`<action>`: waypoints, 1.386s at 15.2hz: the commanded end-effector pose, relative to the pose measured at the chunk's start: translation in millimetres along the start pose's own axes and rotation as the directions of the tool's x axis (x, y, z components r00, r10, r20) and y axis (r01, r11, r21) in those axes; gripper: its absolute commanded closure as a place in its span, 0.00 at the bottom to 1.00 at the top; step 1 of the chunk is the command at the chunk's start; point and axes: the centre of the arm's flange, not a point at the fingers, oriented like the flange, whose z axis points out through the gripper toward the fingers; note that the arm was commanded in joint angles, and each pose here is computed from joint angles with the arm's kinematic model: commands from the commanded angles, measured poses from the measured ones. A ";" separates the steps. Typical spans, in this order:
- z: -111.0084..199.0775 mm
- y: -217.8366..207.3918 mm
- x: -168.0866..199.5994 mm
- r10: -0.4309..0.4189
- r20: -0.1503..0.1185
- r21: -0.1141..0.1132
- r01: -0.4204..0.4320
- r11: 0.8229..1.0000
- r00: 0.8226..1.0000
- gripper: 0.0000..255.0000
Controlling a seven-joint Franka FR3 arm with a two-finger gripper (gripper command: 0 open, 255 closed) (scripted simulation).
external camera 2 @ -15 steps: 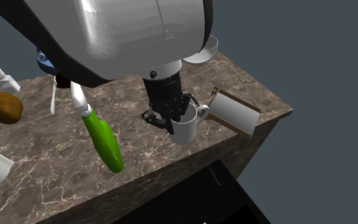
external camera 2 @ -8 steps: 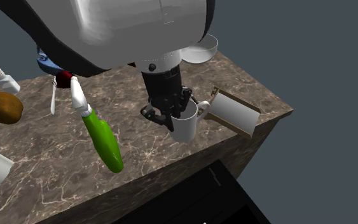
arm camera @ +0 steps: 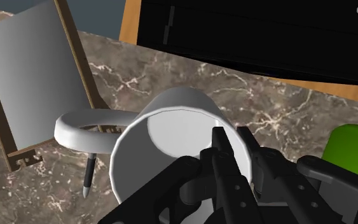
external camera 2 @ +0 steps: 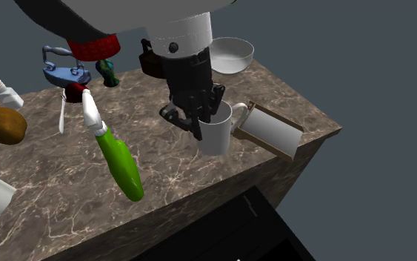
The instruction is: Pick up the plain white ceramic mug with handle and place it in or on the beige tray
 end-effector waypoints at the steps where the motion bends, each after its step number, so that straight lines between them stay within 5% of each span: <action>1: -10.6 -0.1 -1.6 0.000 0.001 0.000 0.000 1.000 1.000 1.00; 11: -62.6 1.2 -10.4 0.000 0.001 0.000 0.000 1.000 1.000 1.00; 21: -70.0 129.1 -42.2 0.000 0.001 0.000 0.000 1.000 1.000 1.00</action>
